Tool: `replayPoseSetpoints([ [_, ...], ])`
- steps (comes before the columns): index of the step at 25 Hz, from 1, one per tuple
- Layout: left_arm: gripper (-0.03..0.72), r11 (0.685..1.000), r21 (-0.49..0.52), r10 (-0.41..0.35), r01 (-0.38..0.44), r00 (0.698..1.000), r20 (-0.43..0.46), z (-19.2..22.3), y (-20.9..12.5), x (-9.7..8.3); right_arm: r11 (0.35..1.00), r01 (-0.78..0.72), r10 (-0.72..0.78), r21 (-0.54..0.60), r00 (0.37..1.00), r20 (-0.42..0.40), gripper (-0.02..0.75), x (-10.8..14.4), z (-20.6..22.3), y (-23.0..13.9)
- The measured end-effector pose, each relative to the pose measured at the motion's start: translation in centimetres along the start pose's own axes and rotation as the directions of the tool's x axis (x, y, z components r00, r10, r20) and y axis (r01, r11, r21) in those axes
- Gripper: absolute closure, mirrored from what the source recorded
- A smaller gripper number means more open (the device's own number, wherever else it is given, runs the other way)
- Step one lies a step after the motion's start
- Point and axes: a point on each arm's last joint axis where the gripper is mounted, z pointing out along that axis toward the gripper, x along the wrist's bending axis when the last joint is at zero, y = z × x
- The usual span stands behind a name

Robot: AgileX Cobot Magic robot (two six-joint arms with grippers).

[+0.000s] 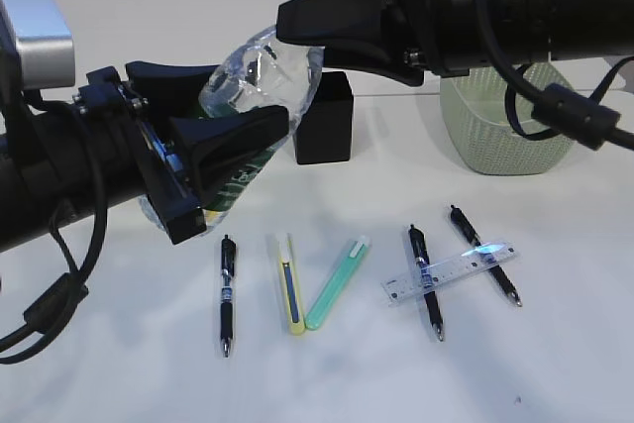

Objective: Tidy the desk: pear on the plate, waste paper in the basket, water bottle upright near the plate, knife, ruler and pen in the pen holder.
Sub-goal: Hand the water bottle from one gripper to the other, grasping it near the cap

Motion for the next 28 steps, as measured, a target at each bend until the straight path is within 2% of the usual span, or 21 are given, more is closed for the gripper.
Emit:
replayPoseSetpoints([
  [6, 0.291, 1.0, -0.001, 0.002, -0.002, 1.0, 0.0, 0.0, 0.01, 0.0, 1.0, 0.001, -0.001, -0.002, 1.0, -0.001, 0.485, 0.01, 0.0, 0.02],
  [15, 0.194, 0.999, -0.035, -0.008, 0.008, 1.0, 0.001, -0.01, 0.32, -0.01, 1.0, -0.018, 0.017, -0.016, 1.0, -0.015, 0.485, 0.1, -0.04, 0.17],
  [28, 0.188, 0.999, -0.043, 0.005, -0.006, 1.0, -0.004, -0.01, 0.39, 0.04, 1.0, -0.014, 0.014, -0.02, 1.0, -0.018, 0.486, 0.13, -0.04, 0.2],
])
